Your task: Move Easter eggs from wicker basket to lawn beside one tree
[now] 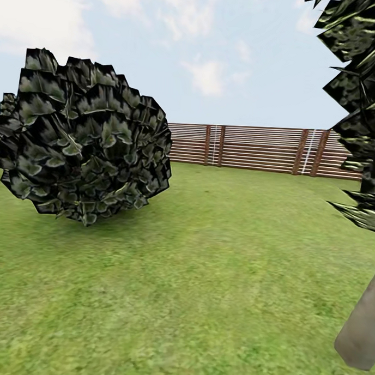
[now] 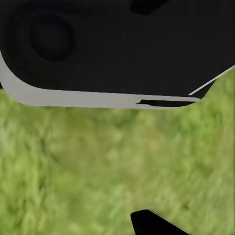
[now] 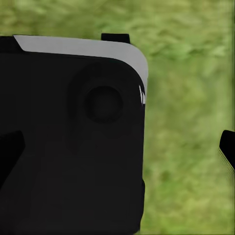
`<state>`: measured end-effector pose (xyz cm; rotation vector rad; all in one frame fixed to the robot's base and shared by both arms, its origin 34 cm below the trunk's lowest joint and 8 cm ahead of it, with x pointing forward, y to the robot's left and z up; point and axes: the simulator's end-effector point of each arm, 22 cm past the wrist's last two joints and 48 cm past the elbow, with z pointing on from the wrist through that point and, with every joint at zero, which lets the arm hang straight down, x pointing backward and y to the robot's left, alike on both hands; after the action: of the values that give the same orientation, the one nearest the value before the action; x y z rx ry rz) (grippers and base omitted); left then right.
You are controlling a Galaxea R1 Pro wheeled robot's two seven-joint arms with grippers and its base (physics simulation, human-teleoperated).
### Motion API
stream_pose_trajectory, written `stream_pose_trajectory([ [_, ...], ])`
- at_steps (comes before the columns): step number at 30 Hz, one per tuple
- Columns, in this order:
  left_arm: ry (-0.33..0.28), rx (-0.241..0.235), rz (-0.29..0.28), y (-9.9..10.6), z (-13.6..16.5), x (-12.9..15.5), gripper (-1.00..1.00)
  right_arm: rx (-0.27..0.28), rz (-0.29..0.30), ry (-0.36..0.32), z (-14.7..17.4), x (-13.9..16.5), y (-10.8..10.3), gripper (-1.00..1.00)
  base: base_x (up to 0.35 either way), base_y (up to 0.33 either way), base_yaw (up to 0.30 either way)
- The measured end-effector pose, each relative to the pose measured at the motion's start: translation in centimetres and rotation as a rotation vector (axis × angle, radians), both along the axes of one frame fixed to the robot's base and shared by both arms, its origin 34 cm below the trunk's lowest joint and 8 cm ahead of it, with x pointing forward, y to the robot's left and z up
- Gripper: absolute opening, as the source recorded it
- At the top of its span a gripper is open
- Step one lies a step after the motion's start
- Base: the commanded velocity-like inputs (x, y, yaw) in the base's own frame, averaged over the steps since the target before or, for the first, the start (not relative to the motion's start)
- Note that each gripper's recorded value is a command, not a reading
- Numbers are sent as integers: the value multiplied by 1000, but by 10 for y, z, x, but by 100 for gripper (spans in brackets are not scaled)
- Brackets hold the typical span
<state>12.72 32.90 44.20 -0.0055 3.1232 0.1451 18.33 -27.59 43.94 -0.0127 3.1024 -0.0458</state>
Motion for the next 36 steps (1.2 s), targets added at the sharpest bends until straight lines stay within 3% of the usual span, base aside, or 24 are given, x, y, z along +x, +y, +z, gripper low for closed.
stream_pose_trajectory([
  [36, 0, 0, 0, 0, 0, 0, 100, 0, 0, -1, 0, 0, 0, 100, 336, 0, -8],
])
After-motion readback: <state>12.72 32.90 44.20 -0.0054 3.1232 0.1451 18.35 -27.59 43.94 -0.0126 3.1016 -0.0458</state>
